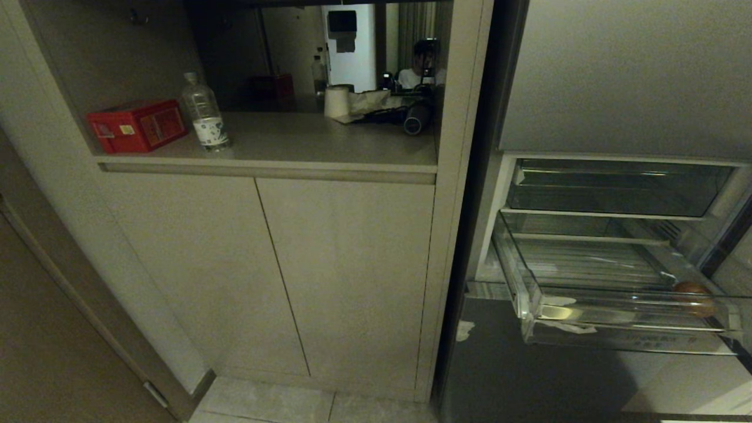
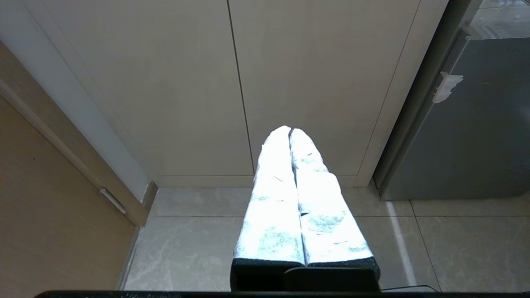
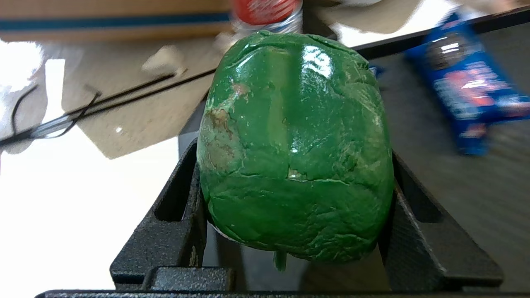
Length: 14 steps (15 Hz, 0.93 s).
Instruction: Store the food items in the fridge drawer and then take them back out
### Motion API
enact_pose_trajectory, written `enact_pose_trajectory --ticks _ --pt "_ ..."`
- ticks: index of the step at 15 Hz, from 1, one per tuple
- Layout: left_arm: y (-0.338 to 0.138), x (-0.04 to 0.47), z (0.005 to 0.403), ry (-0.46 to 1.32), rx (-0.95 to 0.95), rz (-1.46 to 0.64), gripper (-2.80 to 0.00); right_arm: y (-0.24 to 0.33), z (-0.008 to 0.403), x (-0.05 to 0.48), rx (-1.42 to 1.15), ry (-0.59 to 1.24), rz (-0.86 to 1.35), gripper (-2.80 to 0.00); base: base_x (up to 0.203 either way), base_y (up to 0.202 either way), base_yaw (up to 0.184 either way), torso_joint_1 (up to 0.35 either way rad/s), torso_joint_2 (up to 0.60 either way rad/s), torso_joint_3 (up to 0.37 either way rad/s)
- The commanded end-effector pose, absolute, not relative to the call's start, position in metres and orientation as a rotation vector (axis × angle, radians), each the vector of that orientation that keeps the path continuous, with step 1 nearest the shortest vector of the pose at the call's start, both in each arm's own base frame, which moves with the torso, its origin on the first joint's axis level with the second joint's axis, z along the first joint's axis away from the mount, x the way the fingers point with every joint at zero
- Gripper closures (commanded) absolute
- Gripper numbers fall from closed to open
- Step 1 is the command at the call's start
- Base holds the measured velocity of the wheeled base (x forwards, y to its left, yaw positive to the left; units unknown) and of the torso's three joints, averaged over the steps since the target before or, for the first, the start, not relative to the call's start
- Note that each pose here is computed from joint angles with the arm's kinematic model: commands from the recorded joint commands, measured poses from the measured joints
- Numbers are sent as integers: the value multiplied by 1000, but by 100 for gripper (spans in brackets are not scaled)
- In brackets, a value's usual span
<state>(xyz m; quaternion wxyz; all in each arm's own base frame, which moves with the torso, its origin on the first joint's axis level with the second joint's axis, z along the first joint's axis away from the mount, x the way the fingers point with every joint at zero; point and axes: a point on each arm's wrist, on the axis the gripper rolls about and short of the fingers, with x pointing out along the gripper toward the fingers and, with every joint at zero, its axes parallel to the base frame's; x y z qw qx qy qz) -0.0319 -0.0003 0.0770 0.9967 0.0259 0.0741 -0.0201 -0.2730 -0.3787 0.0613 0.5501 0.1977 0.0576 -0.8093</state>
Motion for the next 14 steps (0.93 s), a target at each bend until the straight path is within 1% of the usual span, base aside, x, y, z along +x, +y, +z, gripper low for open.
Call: enact_pose_trajectory --ticks 1,2,3,10,11,12,14 --pt "0 -32 77 151 52 -39 0 -386 36 -272 498 150 -1891 0 0 0 0 0 0 0" --pt "0 -32 77 151 52 -40 0 -389 35 -272 482 148 -1870 0 0 0 0 0 0 0" --pt "0 -32 77 151 52 -40 0 -389 35 -271 480 149 -1865 -280 0 0 0 0 0 0" --pt "0 -32 77 151 52 -40 0 -389 42 -278 460 134 -1879 -280 0 0 0 0 0 0" --pt "0 -32 77 151 52 -40 0 -387 49 -279 445 128 -1882 -280 0 0 0 0 0 0" --pt "0 -32 77 151 52 -41 0 -387 63 -278 413 110 -1881 -280 0 0 0 0 0 0" --pt "0 -32 77 151 52 -41 0 -381 109 -274 347 41 -1869 -280 0 0 0 0 0 0"
